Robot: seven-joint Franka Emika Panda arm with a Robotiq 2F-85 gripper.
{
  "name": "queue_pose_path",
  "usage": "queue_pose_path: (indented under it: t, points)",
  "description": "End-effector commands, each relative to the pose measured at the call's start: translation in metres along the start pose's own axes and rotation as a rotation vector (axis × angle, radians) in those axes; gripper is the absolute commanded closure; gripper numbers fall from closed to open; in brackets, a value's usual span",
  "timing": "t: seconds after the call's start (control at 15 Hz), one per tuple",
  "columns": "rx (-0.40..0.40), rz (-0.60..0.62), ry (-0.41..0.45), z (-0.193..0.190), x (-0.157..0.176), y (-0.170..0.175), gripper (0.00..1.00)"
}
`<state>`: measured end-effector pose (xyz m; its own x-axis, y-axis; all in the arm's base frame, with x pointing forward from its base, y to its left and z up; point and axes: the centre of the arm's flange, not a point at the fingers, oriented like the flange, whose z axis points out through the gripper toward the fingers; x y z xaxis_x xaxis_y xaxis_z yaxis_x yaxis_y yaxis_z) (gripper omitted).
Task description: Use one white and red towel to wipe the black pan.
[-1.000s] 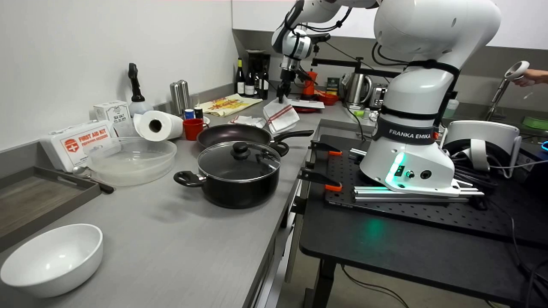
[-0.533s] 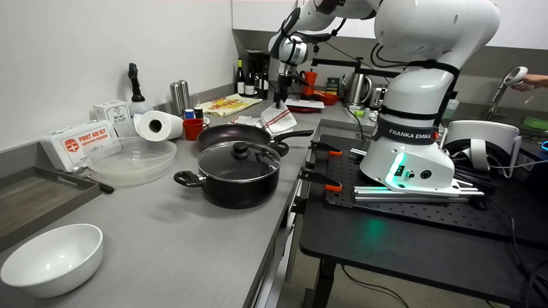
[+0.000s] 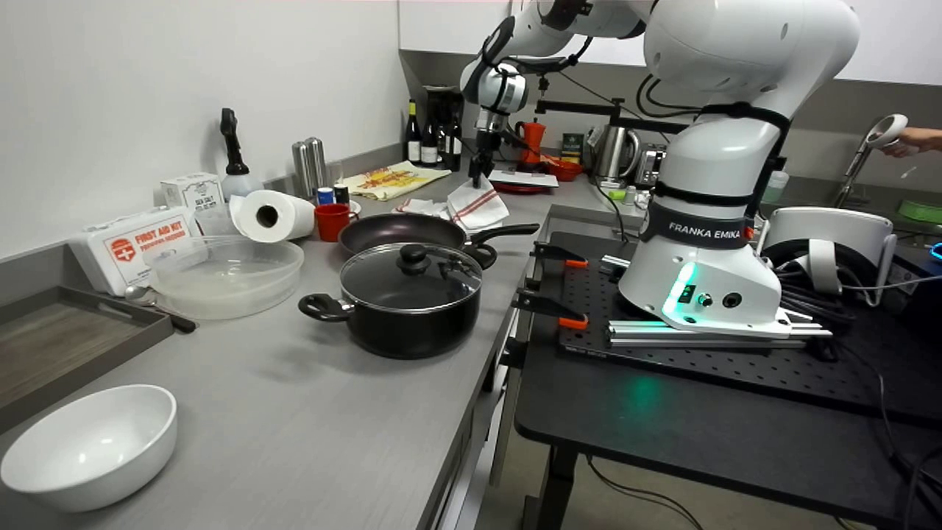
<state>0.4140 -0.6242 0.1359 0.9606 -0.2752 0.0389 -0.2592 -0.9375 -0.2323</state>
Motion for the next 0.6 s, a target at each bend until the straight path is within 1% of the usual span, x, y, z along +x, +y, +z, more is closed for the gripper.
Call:
queue_pose_path:
  t: [0.0,0.07,0.13,0.2,0.33,0.53]
  points:
    - [0.000,0.003,-0.001,0.0001,0.0001,-0.0005,0.97]
    - [0.000,0.004,-0.002,0.0005,-0.0001,-0.0009,0.97]
    - [0.000,0.004,-0.004,0.0009,-0.0001,-0.0014,0.64]
    - [0.001,0.004,-0.005,0.0012,0.0000,-0.0020,0.62]
    - [-0.001,0.005,-0.006,0.0018,0.0003,-0.0030,0.49]
    - [-0.002,0.005,-0.006,0.0023,0.0009,-0.0046,0.25]
